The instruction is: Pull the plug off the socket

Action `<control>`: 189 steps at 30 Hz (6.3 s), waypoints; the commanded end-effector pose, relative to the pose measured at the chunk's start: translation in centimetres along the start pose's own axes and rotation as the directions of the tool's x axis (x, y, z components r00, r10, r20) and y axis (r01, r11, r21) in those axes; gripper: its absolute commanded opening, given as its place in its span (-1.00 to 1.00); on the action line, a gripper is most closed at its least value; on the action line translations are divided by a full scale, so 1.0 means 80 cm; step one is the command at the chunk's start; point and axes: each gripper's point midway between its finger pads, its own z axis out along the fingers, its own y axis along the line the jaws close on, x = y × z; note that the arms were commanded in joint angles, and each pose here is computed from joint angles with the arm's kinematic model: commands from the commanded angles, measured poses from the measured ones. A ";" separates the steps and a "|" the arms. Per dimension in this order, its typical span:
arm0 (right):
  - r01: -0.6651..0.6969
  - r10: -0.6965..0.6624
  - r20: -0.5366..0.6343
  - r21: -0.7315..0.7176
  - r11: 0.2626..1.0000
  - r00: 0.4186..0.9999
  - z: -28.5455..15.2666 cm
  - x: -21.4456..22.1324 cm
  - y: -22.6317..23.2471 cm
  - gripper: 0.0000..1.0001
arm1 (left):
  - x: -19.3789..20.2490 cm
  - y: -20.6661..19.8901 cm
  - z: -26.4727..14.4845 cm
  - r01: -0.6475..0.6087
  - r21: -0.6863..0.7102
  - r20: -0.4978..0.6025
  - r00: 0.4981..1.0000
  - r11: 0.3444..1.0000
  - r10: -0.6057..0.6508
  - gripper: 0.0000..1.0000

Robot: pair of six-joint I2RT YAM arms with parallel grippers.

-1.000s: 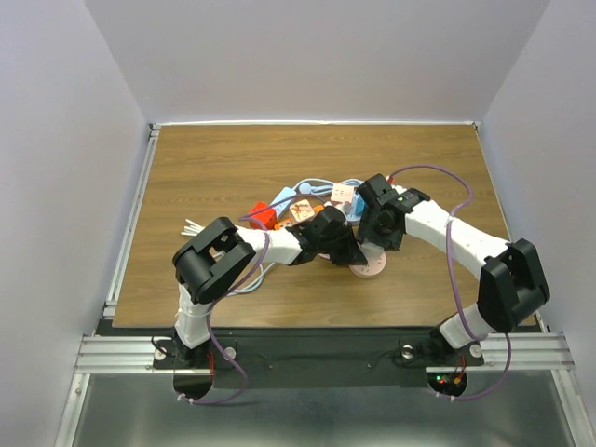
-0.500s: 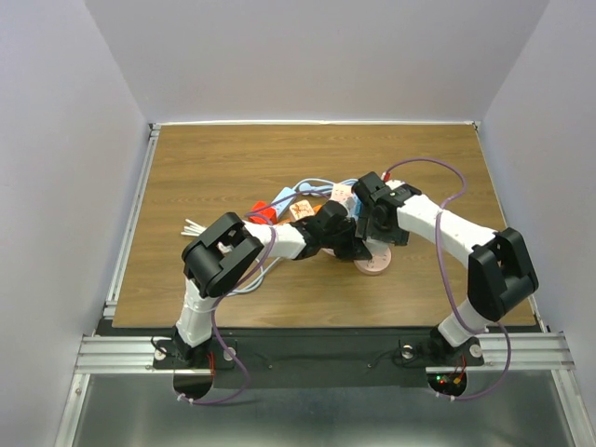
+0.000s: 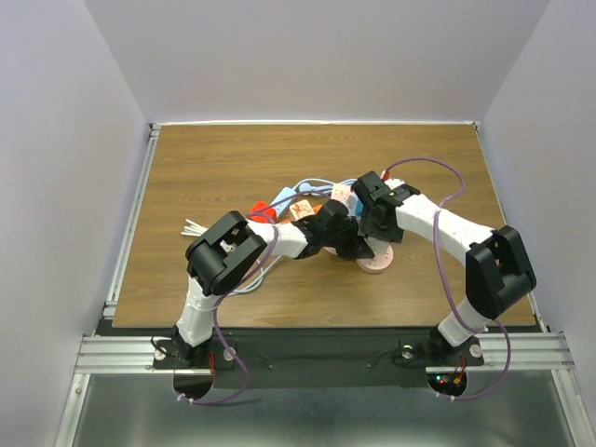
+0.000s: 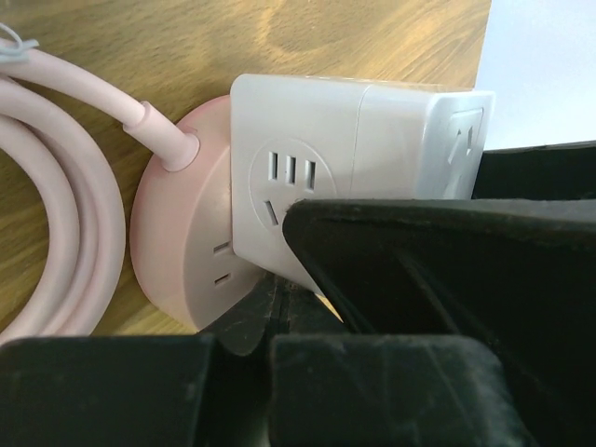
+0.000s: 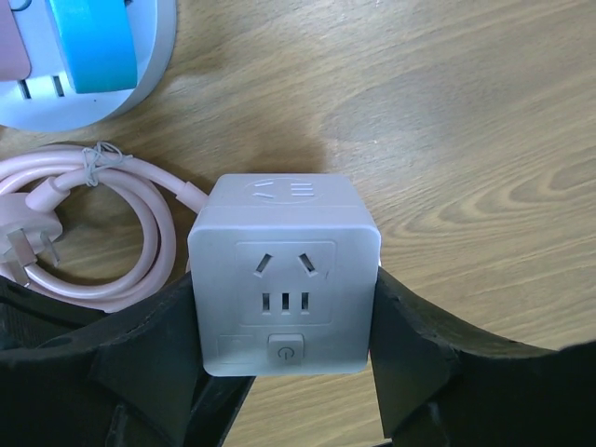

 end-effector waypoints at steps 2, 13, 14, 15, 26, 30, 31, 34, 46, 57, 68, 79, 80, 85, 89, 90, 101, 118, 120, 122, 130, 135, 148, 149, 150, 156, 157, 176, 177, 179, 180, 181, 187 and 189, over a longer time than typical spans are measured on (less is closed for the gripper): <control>-0.029 0.033 0.018 -0.195 0.980 0.999 -0.036 -0.016 0.044 -0.99 | 0.016 0.060 0.023 -0.008 -0.145 -0.022 1.000 0.989 0.004 -1.00; -0.082 0.095 0.028 -0.318 0.945 0.995 -0.104 -0.031 0.048 -0.99 | 0.024 0.096 0.033 0.019 -0.196 -0.056 0.998 0.980 -0.031 -1.00; -0.086 0.101 0.032 -0.311 0.947 0.994 -0.104 -0.031 0.046 -0.99 | 0.024 0.098 0.033 0.023 -0.200 -0.057 0.998 0.979 -0.035 -1.00; -0.087 0.103 0.035 -0.312 0.946 0.994 -0.105 -0.031 0.045 -0.99 | 0.024 0.098 0.033 0.023 -0.201 -0.058 0.998 0.979 -0.036 -1.00; -0.062 0.077 0.046 -0.265 0.962 0.996 -0.100 -0.034 0.036 -0.99 | -0.010 -0.006 -0.040 -0.010 -0.057 0.061 0.998 0.998 0.013 -1.00; -0.065 0.072 0.014 -0.275 0.959 0.997 -0.097 -0.036 0.040 -0.99 | -0.022 -0.056 -0.094 -0.019 0.021 0.148 0.989 1.000 0.016 -1.00; -0.067 0.069 -0.003 -0.272 0.960 0.998 -0.092 -0.034 0.041 -0.99 | -0.024 -0.066 -0.103 -0.026 0.038 0.162 0.987 0.999 0.019 -1.00; -0.060 0.038 -0.082 -0.288 0.956 0.996 -0.078 -0.017 0.049 -0.99 | -0.028 -0.095 -0.130 -0.048 0.086 0.184 0.982 0.995 0.032 -1.00; -0.037 -0.054 -0.250 -0.346 0.938 0.967 -0.059 0.024 0.070 -0.99 | 0.008 -0.044 -0.114 -0.030 0.025 0.086 0.996 0.999 0.028 -1.00; 0.006 -0.067 -0.180 -0.320 0.947 0.981 -0.054 -0.001 0.072 0.61 | 0.015 -0.005 -0.080 -0.063 -0.028 0.047 0.997 0.998 0.064 -1.00; 0.039 -0.084 -0.167 -0.256 0.966 0.982 -0.026 -0.006 0.068 0.83 | 0.014 0.043 -0.042 -0.041 -0.096 0.026 0.999 0.995 0.044 -1.00; 0.038 -0.106 -0.225 -0.288 0.957 0.968 -0.011 0.017 0.077 0.01 | 0.005 0.067 -0.033 -0.003 -0.122 0.041 0.999 0.993 0.008 -1.00; 0.037 -0.107 -0.229 -0.290 0.956 0.968 -0.011 0.018 0.077 0.01 | 0.008 0.073 -0.029 0.000 -0.131 0.032 0.999 0.991 0.004 -1.00; 0.064 -0.163 -0.274 -0.338 0.939 0.948 -0.013 0.036 0.080 -0.10 | 0.010 0.097 -0.016 0.022 -0.163 0.009 1.000 0.986 -0.020 -1.00; 0.058 -0.181 -0.308 -0.369 0.928 0.934 -0.018 0.049 0.081 -0.99 | 0.010 0.116 -0.011 0.041 -0.192 0.005 0.999 0.981 -0.041 -1.00; 0.059 -0.184 -0.292 -0.390 0.919 0.938 -0.028 0.044 0.083 -0.99 | 0.012 0.121 -0.009 0.044 -0.197 -0.001 0.999 0.979 -0.045 -1.00; 0.013 -0.120 -0.197 -0.472 0.882 0.973 -0.110 -0.010 0.098 -0.99 | 0.033 0.161 0.001 0.064 -0.253 -0.054 0.995 0.965 -0.081 -1.00; -0.024 -0.077 -0.175 -0.513 0.858 0.982 -0.151 -0.027 0.101 -0.99 | 0.044 0.175 0.005 0.072 -0.272 -0.078 0.992 0.960 -0.097 -1.00; -0.018 -0.081 -0.181 -0.487 0.873 0.980 -0.140 -0.022 0.095 -0.99 | 0.042 0.169 0.003 0.077 -0.261 -0.076 0.992 0.962 -0.100 -1.00; -0.006 -0.081 -0.172 -0.455 0.890 0.982 -0.129 -0.021 0.089 -0.99 | 0.037 0.147 -0.005 0.071 -0.224 -0.072 0.993 0.972 -0.089 -1.00; 0.029 -0.102 -0.190 -0.351 0.936 0.977 -0.082 -0.010 0.071 -0.99 | -0.011 0.028 -0.084 0.020 -0.072 0.097 0.995 0.997 -0.013 -1.00; 0.059 -0.115 -0.169 -0.305 0.950 0.979 -0.069 -0.012 0.059 -0.99 | -0.028 -0.015 -0.116 0.002 -0.018 0.160 0.987 1.000 0.001 -1.00; 0.275 -0.282 0.008 -0.243 0.930 0.959 -0.092 -0.062 0.037 0.80 | -0.035 -0.045 -0.093 -0.034 0.007 0.124 0.992 0.999 0.033 -1.00; 0.283 -0.288 0.012 -0.222 0.933 0.958 -0.090 -0.064 0.033 0.81 | -0.034 -0.044 -0.091 -0.034 0.005 0.120 0.992 0.999 0.034 -1.00; 0.296 -0.299 0.019 -0.204 0.933 0.954 -0.087 -0.067 0.030 0.84 | -0.033 -0.044 -0.090 -0.032 0.004 0.118 0.992 0.999 0.031 -1.00; 0.313 -0.312 0.028 -0.088 0.946 0.950 -0.060 -0.079 0.013 0.91 | -0.030 -0.039 -0.090 -0.032 -0.005 0.119 0.992 0.999 0.033 -1.00; 0.301 -0.300 0.023 -0.083 0.950 0.954 -0.055 -0.082 0.010 0.91 | -0.029 -0.037 -0.091 -0.030 -0.007 0.117 0.993 1.000 0.030 -1.00; 0.272 -0.300 -0.118 -0.206 0.940 0.947 0.024 -0.039 0.028 0.78 | -0.016 -0.019 -0.094 -0.004 -0.023 0.113 0.994 1.000 0.007 -1.00; 0.268 -0.297 -0.117 -0.210 0.940 0.948 0.026 -0.040 0.029 0.73 | -0.016 -0.017 -0.091 -0.002 -0.025 0.113 0.994 1.000 0.005 -1.00; 0.268 -0.297 -0.124 -0.207 0.941 0.947 0.032 -0.039 0.032 0.56 | -0.020 -0.023 -0.087 -0.001 -0.014 0.114 0.993 1.000 0.002 -1.00; 0.263 -0.292 -0.125 -0.209 0.942 0.948 0.032 -0.039 0.033 0.44 | -0.021 -0.025 -0.086 -0.003 -0.011 0.113 0.994 1.000 0.005 -1.00; 0.253 -0.283 -0.129 -0.209 0.945 0.950 0.032 -0.038 0.034 0.29 | -0.023 -0.028 -0.084 -0.007 -0.006 0.114 0.994 1.000 0.007 -1.00; 0.183 -0.230 -0.169 -0.255 0.950 0.958 0.017 -0.018 0.034 -0.99 | -0.028 -0.030 -0.071 -0.016 -0.011 0.112 0.994 1.000 0.017 -1.00; 0.161 -0.238 -0.199 -0.338 0.927 0.951 0.003 -0.004 0.045 -0.99 | -0.026 -0.018 -0.065 -0.007 -0.030 0.104 0.994 1.000 0.010 -1.00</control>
